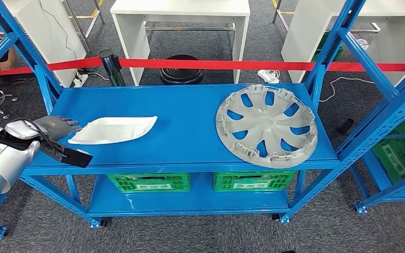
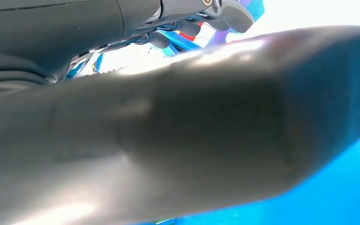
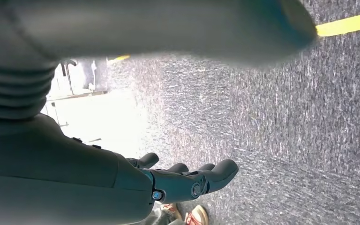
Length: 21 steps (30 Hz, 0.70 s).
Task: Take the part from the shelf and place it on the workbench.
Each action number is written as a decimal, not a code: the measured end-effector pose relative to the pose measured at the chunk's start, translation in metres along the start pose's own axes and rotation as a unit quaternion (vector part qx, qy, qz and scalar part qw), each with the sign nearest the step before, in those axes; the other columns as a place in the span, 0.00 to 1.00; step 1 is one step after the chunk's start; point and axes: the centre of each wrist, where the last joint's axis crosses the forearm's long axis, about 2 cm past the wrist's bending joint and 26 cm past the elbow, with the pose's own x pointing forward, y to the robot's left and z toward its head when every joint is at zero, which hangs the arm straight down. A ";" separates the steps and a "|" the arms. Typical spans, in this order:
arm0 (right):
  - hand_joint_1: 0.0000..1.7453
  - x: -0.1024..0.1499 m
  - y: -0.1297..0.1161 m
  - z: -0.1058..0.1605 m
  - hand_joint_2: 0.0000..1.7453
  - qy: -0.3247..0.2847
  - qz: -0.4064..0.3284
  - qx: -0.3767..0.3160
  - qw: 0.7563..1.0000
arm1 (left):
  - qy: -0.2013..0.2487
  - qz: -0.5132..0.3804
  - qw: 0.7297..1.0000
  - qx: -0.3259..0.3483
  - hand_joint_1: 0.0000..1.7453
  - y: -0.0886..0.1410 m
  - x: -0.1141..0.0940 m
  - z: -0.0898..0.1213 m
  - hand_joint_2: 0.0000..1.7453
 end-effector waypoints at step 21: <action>0.00 0.002 -0.001 0.000 1.00 0.000 -0.008 -0.001 1.000 | -0.043 0.031 0.995 0.081 0.00 0.012 0.044 -0.014 0.00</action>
